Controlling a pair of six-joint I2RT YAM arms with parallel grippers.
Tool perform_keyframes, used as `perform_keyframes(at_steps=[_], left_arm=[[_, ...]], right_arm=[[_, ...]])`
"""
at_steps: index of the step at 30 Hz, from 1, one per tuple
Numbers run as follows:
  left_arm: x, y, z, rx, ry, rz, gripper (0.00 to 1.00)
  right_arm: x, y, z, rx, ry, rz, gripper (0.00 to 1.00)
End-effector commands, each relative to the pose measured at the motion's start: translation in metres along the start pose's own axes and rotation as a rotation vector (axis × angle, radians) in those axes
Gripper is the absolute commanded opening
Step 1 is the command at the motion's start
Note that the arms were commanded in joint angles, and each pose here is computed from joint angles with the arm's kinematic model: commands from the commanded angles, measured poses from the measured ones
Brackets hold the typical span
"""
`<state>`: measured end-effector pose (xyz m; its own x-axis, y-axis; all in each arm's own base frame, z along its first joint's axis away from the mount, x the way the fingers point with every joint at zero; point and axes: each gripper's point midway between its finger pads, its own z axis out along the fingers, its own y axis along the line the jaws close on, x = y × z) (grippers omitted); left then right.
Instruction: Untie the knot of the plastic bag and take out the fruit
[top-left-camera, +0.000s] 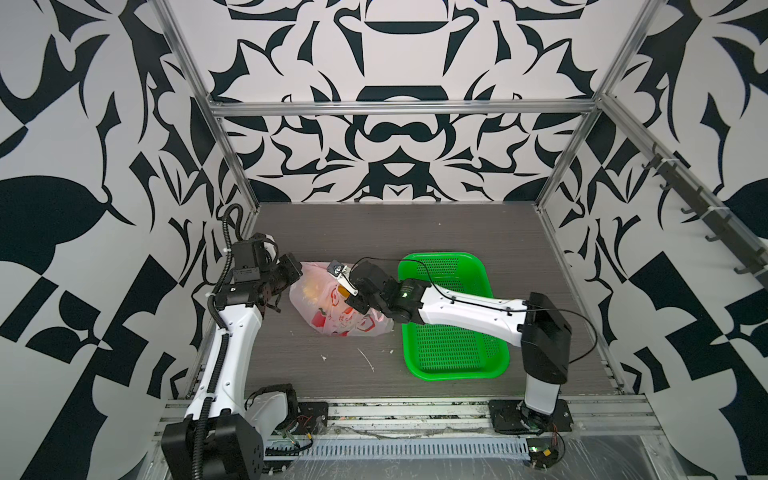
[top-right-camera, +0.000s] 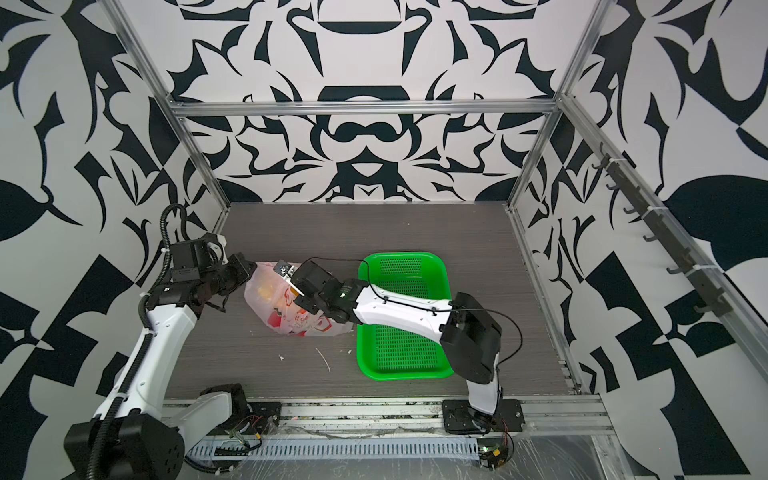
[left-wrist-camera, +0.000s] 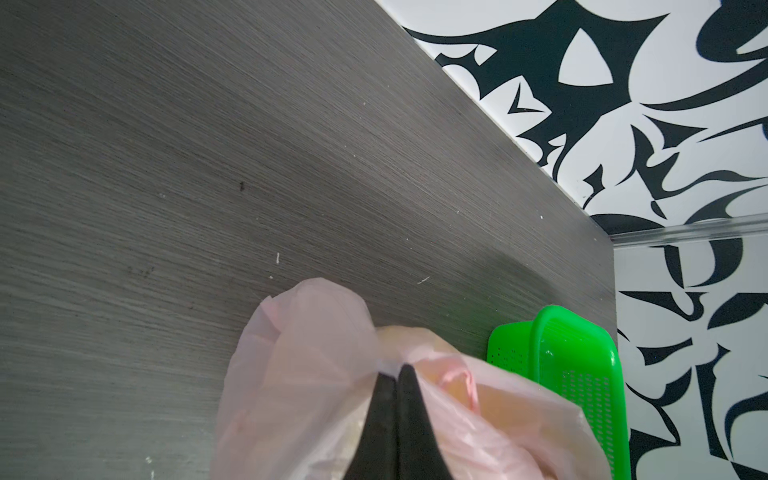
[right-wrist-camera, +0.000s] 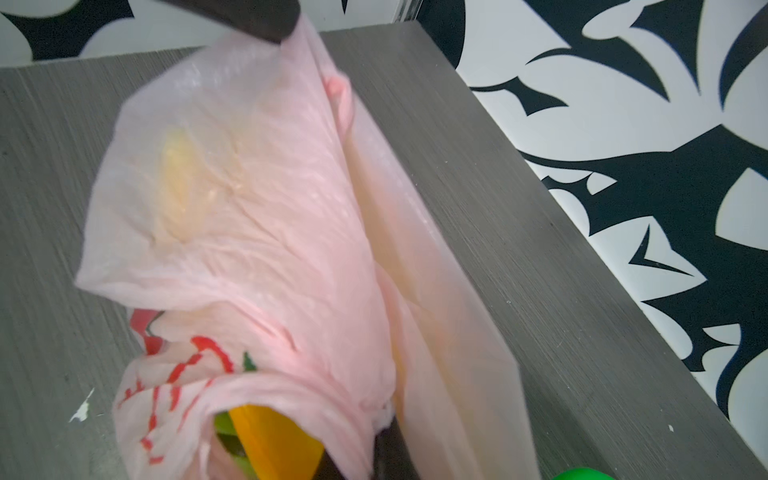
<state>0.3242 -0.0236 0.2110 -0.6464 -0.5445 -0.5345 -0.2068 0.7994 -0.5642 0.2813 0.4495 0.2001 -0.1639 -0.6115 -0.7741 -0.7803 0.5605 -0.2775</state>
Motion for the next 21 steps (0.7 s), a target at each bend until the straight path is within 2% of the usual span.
perform_keyframes(at_steps=[1, 6, 9, 14, 15, 18, 21], left_arm=[[-0.02, 0.016, 0.003, -0.076, -0.093, -0.021, 0.0], [-0.029, 0.027, 0.003, -0.1, -0.119, -0.055, 0.0], [-0.03, 0.032, 0.002, -0.105, -0.124, -0.07, 0.0], [-0.02, 0.01, 0.002, 0.014, -0.058, -0.076, 0.0], [-0.016, 0.003, 0.001, 0.05, -0.027, -0.079, 0.02], [0.007, -0.014, -0.004, 0.145, 0.086, -0.099, 0.3], [0.027, -0.024, -0.014, 0.191, 0.154, -0.102, 0.47]], right_arm=[[-0.018, -0.024, -0.041, 0.066, -0.079, 0.035, 0.07], [0.005, -0.039, -0.056, 0.116, -0.071, 0.049, 0.06], [0.014, -0.047, -0.059, 0.104, -0.084, 0.1, 0.06], [0.014, -0.043, -0.055, 0.055, -0.084, 0.116, 0.06], [0.014, -0.042, -0.053, 0.053, -0.078, 0.113, 0.05], [0.01, -0.037, -0.045, 0.031, -0.08, 0.115, 0.04], [0.003, -0.032, -0.039, 0.005, -0.09, 0.123, 0.04]])
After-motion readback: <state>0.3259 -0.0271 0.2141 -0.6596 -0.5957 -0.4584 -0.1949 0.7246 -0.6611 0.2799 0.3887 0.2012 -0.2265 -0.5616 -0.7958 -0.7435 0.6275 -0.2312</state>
